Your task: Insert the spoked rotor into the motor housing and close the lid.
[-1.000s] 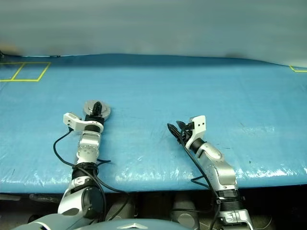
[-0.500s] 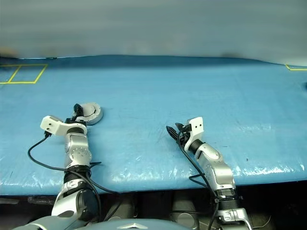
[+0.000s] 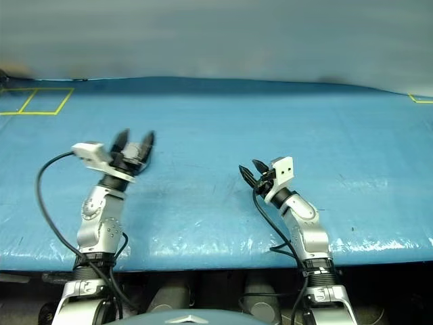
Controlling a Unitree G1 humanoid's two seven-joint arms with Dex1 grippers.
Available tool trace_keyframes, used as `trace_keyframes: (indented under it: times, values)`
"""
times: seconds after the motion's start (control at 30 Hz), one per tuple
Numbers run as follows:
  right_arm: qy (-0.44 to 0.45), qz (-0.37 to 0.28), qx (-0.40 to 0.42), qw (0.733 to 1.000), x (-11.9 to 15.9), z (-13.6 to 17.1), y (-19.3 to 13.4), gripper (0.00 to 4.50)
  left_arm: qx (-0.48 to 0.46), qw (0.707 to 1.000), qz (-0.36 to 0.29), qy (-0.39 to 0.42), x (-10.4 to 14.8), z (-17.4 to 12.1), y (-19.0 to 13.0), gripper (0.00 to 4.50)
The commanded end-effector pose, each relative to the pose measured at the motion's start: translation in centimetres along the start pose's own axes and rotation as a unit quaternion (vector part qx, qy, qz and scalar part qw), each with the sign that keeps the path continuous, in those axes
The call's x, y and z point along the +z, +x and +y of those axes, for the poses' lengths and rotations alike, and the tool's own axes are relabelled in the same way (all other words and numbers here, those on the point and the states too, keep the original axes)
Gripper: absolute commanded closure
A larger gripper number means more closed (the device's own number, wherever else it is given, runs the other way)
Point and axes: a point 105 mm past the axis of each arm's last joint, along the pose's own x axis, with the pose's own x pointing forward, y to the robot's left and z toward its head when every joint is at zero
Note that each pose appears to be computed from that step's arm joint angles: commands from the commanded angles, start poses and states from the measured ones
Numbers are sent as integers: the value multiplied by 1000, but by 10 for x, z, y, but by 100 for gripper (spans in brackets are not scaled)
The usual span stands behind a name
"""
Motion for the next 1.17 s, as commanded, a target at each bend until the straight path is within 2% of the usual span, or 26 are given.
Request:
trace_keyframes:
  times: [0.03,0.13,0.2,0.23,0.3,0.43,0.7,1.17]
  values:
    - [-28,-12,11,999,11,-7,-5,194,-85,995,47,31,-10,-26,-1,5]
    - [-40,-1,44,998,14,-5,-10,194,-142,982,111,60,-33,-42,-11,5]
    - [-45,9,57,997,12,-5,-12,194,-151,977,129,77,-39,-44,-14,5]
    - [-50,17,65,996,11,-4,-14,178,-151,976,131,81,-41,-43,-15,1]
    - [-58,33,83,994,7,-1,-15,133,-156,976,135,74,-43,-45,-17,0]
    - [-74,44,100,991,6,4,-15,4,-177,971,150,58,-47,-51,-22,0]
    - [-116,45,74,989,5,0,-11,4,-187,969,156,46,-50,-57,-25,0]
    - [-121,47,66,989,4,-1,-6,4,-186,969,155,52,-50,-57,-24,0]
